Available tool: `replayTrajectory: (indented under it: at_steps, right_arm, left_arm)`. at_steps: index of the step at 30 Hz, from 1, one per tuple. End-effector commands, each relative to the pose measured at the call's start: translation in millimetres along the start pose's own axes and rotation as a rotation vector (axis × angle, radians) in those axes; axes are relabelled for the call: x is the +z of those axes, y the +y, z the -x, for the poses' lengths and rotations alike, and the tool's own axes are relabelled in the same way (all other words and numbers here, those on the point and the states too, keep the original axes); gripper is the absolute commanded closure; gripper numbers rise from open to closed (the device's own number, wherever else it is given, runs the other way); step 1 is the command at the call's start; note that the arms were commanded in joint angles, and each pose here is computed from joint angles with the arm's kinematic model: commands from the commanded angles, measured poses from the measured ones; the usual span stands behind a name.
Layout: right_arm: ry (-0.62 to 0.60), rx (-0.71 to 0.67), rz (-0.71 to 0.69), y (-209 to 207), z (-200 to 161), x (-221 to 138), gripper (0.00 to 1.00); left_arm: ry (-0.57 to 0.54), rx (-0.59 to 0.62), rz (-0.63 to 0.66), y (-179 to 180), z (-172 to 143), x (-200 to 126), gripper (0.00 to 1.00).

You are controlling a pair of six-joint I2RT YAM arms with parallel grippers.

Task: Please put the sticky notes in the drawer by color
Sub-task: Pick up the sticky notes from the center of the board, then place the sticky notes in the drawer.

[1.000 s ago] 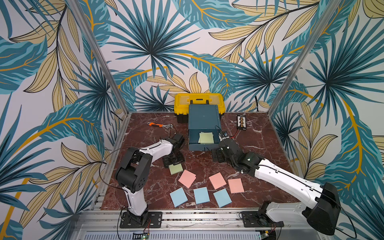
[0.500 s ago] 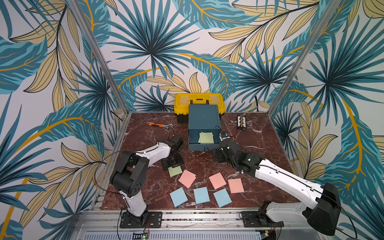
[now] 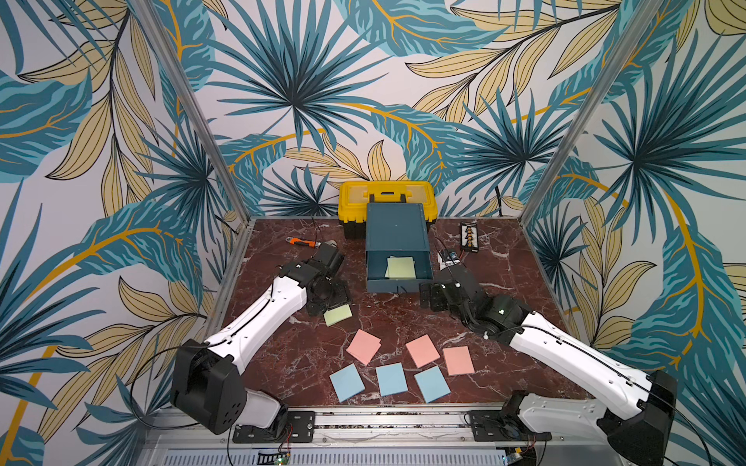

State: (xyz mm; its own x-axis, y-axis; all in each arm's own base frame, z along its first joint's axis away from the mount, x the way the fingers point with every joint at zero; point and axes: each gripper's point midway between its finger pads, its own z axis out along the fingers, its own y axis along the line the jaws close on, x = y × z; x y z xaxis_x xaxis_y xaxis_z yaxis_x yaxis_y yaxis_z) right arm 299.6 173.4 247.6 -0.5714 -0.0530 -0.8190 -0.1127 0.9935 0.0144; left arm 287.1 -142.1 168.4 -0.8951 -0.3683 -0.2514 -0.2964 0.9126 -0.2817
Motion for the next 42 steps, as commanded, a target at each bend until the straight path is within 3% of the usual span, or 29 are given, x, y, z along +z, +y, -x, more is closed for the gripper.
replayTrajectory:
  at_steps: [1, 9, 18, 30, 37, 42]
  right_arm:
    - [-0.055, 0.046, -0.029, -9, 21, -16, 0.01]
    - [-0.138, 0.135, -0.103, -32, 37, -35, 0.01]
    - [-0.095, 0.12, -0.108, -28, 22, -22, 0.01]
    - [-0.068, 0.127, -0.131, -29, 12, -14, 0.01]
    - [-0.07, 0.119, -0.157, -32, 13, -12, 0.01]
    - [-0.078, 0.111, -0.175, -35, 13, -12, 0.01]
  left_arm:
    - [-0.051, 0.041, -0.026, -7, 10, -31, 0.2]
    - [-0.166, 0.098, -0.149, -52, 48, -88, 0.2]
    - [-0.234, 0.201, -0.271, -108, 68, -107, 0.19]
    - [-0.28, 0.309, -0.383, -175, 81, -104, 0.18]
    - [-0.301, 0.342, -0.406, -196, 84, -93, 0.18]
    - [-0.264, 0.377, -0.367, -197, 71, -80, 0.17]
